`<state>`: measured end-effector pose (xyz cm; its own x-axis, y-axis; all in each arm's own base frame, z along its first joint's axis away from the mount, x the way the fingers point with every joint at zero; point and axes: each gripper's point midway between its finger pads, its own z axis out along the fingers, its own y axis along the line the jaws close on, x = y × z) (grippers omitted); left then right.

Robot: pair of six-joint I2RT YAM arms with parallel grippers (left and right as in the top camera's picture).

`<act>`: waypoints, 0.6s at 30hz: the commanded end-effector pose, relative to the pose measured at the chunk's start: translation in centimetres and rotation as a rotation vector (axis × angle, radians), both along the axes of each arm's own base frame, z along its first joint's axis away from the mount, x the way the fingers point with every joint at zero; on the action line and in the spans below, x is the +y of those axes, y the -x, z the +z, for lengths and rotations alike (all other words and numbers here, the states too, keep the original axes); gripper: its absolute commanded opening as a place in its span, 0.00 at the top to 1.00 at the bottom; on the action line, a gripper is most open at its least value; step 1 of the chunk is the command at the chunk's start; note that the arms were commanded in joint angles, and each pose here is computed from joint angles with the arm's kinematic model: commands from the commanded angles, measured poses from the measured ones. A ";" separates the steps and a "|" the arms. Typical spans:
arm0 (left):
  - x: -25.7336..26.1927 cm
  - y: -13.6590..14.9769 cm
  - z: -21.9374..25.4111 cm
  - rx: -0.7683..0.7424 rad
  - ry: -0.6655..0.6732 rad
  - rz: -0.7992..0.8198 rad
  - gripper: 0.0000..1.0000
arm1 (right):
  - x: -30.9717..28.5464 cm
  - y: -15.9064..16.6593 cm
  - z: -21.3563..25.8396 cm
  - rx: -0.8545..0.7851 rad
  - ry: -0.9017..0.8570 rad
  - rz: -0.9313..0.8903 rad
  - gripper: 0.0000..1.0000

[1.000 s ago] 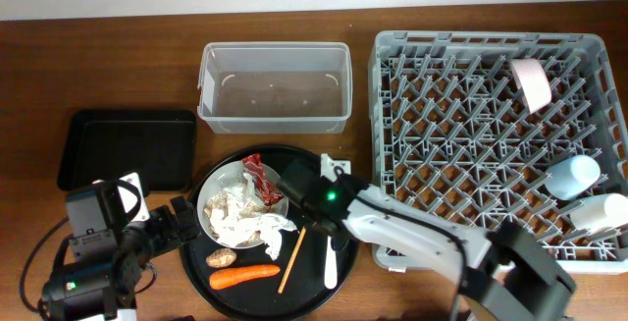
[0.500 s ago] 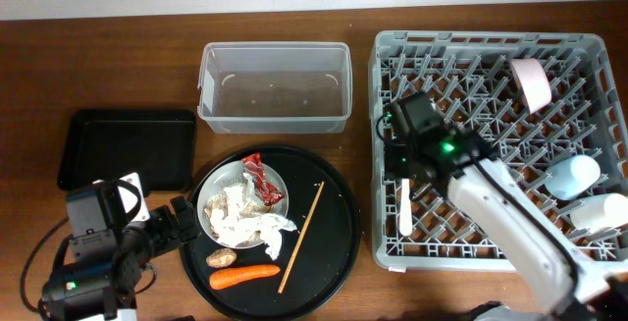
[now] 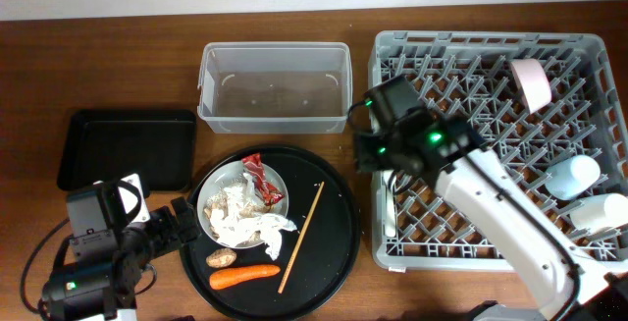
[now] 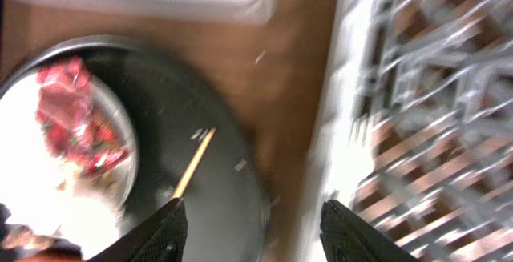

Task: Sort waste into correct bins and load items into the dishwasher rack
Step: 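Reach the right gripper to the wooden chopstick and grasp it, then insert the wooden chopstick upright into the dish rack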

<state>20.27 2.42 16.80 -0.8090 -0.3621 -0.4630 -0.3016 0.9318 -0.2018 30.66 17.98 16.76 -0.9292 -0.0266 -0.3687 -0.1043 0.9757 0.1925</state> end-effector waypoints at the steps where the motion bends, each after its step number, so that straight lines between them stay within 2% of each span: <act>1: 0.1 -0.2 0.7 -0.020 0.006 0.009 0.01 | 4.6 3.5 -2.2 0.150 -0.048 -0.043 0.43; 4: 0.0 -0.2 0.7 -0.019 0.006 0.009 0.01 | 8.4 7.1 -7.7 0.308 0.035 -0.090 0.42; 8: 0.0 0.0 0.6 -0.013 0.007 0.009 0.01 | 10.0 8.9 -13.2 0.407 0.125 -0.136 0.43; 15: 0.0 0.0 0.6 -0.013 0.007 0.009 0.01 | 11.3 9.7 -16.2 0.405 0.171 -0.114 0.45; 18: 0.0 0.0 0.6 -0.013 0.007 0.009 0.01 | 11.3 9.9 -16.9 0.410 0.185 -0.113 0.50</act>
